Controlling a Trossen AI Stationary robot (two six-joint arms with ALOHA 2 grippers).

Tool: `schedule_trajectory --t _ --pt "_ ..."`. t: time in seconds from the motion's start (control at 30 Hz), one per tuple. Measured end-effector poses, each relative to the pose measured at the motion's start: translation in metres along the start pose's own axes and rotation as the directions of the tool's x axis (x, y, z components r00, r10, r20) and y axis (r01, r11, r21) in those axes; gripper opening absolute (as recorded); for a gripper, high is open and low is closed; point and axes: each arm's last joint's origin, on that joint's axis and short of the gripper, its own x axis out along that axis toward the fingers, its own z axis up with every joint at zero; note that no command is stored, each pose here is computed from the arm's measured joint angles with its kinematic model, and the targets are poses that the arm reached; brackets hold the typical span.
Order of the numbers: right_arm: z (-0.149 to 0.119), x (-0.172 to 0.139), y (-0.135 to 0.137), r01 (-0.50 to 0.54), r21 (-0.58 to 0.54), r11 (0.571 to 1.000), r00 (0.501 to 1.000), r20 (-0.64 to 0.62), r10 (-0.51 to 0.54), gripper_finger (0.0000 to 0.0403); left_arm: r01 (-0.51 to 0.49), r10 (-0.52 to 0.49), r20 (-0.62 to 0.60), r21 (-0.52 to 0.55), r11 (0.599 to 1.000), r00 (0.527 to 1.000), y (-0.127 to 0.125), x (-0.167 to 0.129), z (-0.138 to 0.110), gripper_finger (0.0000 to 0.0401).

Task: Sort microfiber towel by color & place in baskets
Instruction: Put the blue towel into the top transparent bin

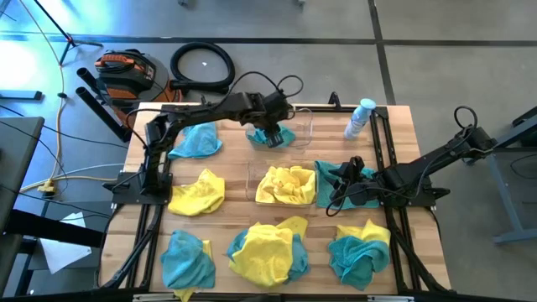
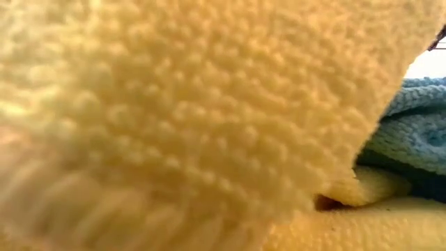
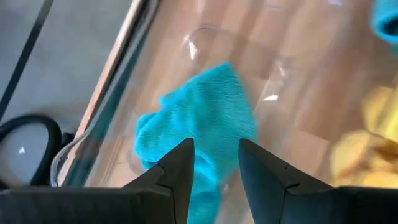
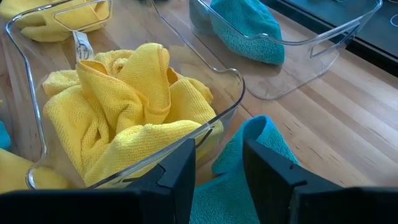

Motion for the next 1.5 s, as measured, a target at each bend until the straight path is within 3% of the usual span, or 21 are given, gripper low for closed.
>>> schedule_trajectory --t 0.23,0.43,0.97,1.37,1.5 --pt "0.0 0.0 0.0 0.001 0.011 1.0 1.0 0.0 -0.001 0.0129 0.102 -0.104 0.029 0.063 0.993 0.994 -0.031 -0.025 -0.022 0.0115" --pt "0.0 0.0 0.0 0.002 0.023 1.0 1.0 -0.002 -0.002 0.0129 0.189 -0.192 0.13 0.033 0.981 0.973 -0.037 -0.044 -0.059 0.0115" --pt "0.0 0.0 0.0 0.0 0.026 1.0 1.0 0.0 0.0 0.0129 0.194 -0.155 0.32 -0.093 0.977 0.934 -0.036 -0.113 -0.194 0.0115" --pt "0.0 0.0 0.0 -0.006 0.024 1.0 1.0 -0.005 0.006 0.0129 0.276 -0.223 0.371 -0.097 0.956 0.902 -0.053 -0.113 -0.253 0.0115" --pt "0.006 -0.003 0.006 -0.14 0.055 0.989 0.983 -0.114 0.145 0.0128 0.285 -0.228 0.38 -0.102 0.953 0.896 -0.061 -0.107 -0.26 0.0115"
